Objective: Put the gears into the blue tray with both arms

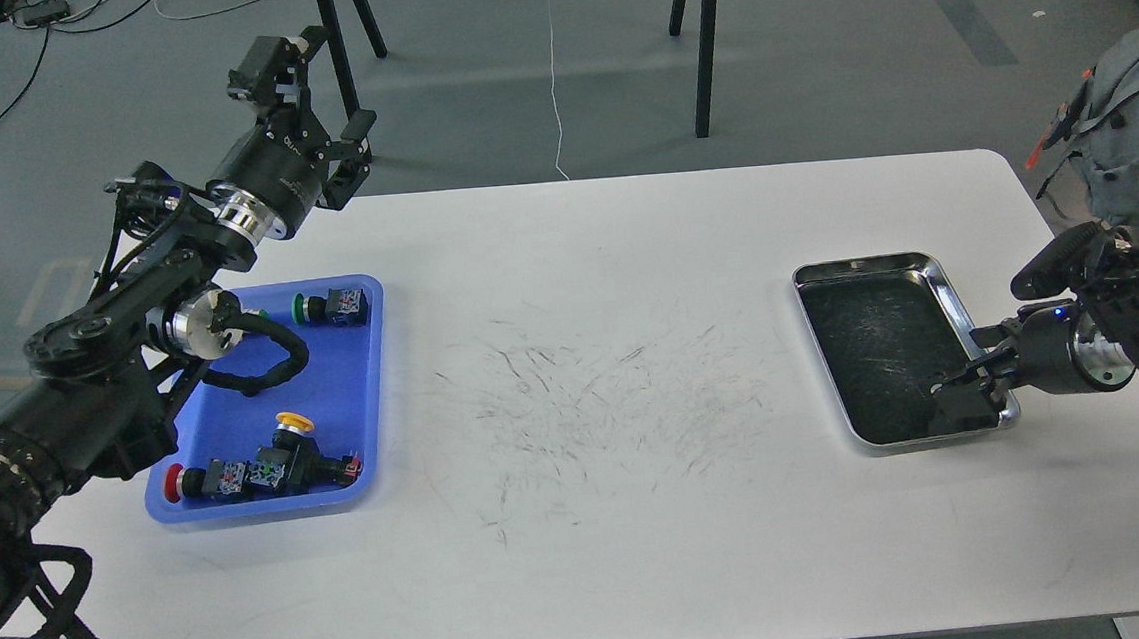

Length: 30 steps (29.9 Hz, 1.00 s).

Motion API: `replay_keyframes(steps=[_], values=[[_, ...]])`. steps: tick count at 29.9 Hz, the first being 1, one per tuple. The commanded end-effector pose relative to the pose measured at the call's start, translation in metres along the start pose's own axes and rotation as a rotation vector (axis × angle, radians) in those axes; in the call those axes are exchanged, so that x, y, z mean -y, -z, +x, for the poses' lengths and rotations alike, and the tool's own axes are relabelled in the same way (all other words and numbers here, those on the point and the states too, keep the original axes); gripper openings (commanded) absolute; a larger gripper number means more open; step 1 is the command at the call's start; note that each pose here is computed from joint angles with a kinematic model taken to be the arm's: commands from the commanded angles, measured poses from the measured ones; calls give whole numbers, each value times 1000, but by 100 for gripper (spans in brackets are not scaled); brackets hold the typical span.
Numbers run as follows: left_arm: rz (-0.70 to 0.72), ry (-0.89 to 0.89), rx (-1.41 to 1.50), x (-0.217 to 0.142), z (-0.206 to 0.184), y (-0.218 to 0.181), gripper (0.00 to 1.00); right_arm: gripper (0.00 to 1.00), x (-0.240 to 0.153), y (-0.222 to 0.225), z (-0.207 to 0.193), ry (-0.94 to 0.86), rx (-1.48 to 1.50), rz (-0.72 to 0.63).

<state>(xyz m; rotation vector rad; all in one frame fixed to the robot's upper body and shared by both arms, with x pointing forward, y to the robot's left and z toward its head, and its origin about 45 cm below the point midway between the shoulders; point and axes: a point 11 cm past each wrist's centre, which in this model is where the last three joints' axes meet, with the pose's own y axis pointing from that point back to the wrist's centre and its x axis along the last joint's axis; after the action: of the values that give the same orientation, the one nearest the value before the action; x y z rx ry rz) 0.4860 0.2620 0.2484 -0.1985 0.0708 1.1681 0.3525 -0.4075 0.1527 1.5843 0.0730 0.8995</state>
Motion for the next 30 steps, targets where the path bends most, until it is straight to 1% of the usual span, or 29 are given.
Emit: replay_keyframes(steps=[1, 3, 6, 14, 30], values=[[2, -2, -3, 0, 0, 2, 99, 93, 2, -2, -2, 4, -1, -7], [1, -3, -6, 0, 0, 1, 99, 92, 2, -2, -3, 5, 0, -8], [1, -3, -6, 0, 0, 1, 99, 87, 4, -1, -5, 9, 0, -7], [12, -15, -7, -3, 2, 7, 99, 84, 4, 0, -6, 4, 0, -4], [17, -19, -8, -4, 3, 9, 99, 70, 13, 10, -7, 9, -8, 22]])
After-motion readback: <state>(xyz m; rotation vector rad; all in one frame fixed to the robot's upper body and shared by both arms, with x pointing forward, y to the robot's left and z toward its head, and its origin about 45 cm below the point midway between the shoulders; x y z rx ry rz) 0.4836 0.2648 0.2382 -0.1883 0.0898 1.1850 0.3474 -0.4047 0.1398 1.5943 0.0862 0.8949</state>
